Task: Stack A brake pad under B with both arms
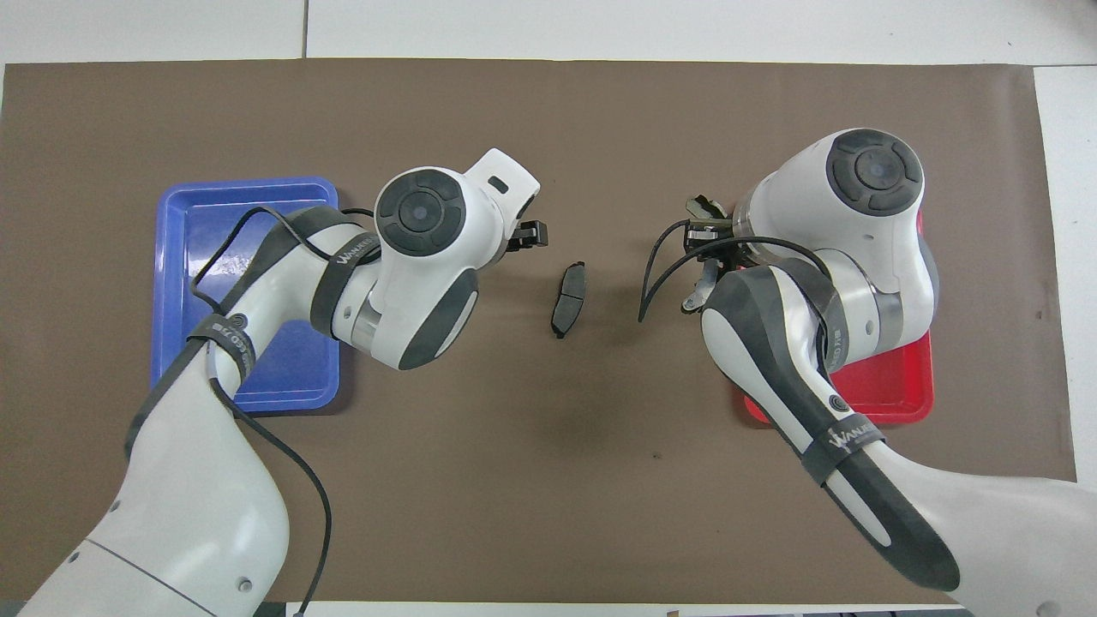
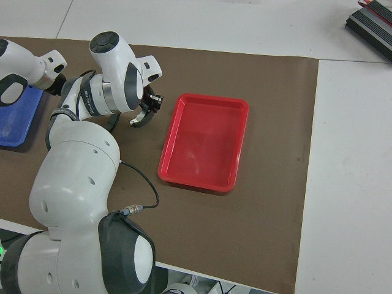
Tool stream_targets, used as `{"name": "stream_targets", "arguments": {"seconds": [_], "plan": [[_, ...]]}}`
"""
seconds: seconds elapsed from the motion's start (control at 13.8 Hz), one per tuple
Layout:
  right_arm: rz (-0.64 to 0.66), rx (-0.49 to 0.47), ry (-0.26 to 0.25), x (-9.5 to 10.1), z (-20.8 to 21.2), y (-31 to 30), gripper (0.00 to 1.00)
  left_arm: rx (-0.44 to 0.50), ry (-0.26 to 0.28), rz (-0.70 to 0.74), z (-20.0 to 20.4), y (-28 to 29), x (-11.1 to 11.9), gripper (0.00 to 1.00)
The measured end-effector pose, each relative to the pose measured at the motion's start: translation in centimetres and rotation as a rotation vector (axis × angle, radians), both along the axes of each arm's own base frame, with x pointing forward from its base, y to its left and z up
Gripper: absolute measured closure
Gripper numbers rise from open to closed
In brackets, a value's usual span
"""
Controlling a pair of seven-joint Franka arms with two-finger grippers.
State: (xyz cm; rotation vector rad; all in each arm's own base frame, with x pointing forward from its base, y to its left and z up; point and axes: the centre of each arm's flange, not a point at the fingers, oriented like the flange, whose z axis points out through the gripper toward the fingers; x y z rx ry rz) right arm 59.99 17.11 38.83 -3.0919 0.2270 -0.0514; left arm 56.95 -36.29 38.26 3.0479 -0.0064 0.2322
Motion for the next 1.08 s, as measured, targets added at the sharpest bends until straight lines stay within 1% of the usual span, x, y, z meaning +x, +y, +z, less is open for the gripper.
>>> {"name": "stream_targets", "arguments": {"seconds": [0.14,0.29,0.43,0.65,0.79,1.08], "plan": [[-0.039,0.001,0.010,0.1,-0.6,1.1,0.57,0.030,0.023,-0.024,2.8,4.1,0.9,0.01],[-0.080,0.001,0.022,-0.8,-1.3,4.5,0.57,0.058,0.053,-0.047,5.1,8.1,1.4,0.01],[-0.102,0.001,0.030,-1.3,-2.1,7.5,0.57,0.077,0.067,-0.089,6.9,12.5,2.2,0.01],[-0.110,0.008,0.027,-0.9,-3.1,11.5,0.57,0.094,0.069,-0.149,9.6,19.7,3.4,0.01],[-0.107,0.014,0.021,-1.3,-4.2,14.0,0.57,0.101,0.079,-0.177,11.2,23.5,3.6,0.01],[-0.087,0.011,0.026,-1.8,-5.9,15.6,0.57,0.107,0.088,-0.211,15.4,29.2,4.0,0.01]]}}
